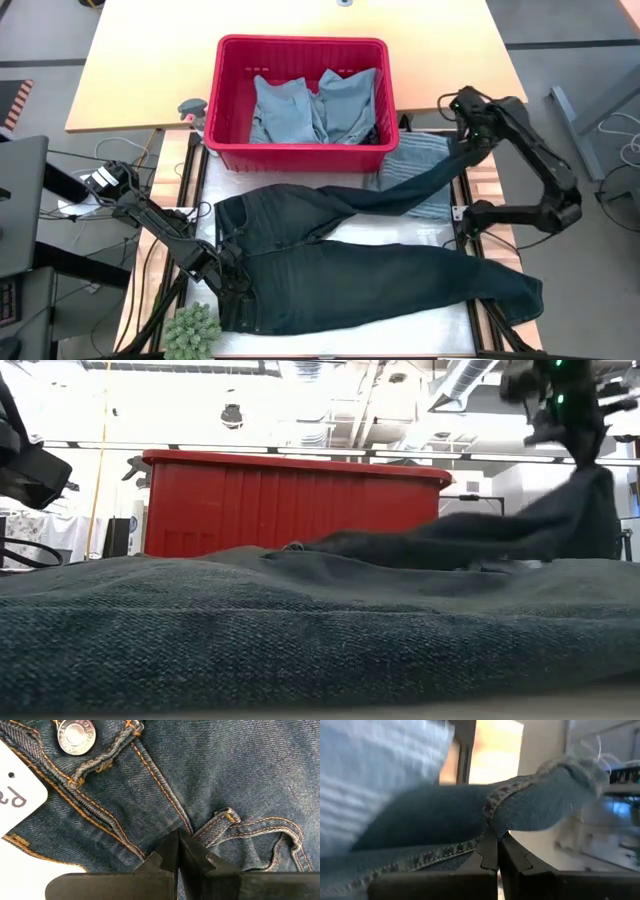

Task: Fold Laundry from Bin
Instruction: Fold the black pants

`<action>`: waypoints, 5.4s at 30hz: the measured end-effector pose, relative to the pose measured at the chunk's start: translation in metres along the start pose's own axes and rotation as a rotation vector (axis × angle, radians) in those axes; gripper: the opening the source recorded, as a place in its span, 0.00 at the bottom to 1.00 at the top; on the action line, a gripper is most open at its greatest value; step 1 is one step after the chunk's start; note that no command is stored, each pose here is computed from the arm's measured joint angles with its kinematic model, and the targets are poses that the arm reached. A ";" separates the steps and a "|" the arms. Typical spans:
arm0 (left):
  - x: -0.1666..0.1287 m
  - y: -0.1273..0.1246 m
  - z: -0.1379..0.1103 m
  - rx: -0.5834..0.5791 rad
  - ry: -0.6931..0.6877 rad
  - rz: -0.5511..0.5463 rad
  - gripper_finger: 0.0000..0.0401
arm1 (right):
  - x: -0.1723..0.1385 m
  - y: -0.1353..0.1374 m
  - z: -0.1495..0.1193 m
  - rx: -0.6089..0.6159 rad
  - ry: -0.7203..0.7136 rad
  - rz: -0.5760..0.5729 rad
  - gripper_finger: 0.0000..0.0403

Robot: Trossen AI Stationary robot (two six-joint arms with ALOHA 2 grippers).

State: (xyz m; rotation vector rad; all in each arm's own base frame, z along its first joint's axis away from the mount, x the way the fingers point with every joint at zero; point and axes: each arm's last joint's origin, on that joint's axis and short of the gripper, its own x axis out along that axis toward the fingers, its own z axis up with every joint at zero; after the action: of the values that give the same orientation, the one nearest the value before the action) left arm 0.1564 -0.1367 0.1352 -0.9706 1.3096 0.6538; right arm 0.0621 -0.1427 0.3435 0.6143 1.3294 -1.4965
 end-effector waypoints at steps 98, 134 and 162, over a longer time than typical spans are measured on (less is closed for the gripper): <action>0.000 0.000 0.003 -0.020 -0.108 -0.022 0.00 | 0.032 0.236 -0.168 -1.127 -0.444 0.386 0.05; 0.000 0.000 0.003 0.008 -0.113 -0.016 0.00 | -0.118 0.084 -0.057 -0.821 -0.097 0.940 0.04; 0.000 0.000 0.003 -0.045 -0.108 -0.026 0.00 | -0.061 0.092 0.052 -0.759 -0.243 0.601 0.53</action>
State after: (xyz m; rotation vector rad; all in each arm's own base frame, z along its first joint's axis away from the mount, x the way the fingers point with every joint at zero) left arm 0.1580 -0.1344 0.1349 -0.9740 1.1894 0.7085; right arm 0.1801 -0.1611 0.3712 0.2760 1.2482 -0.4955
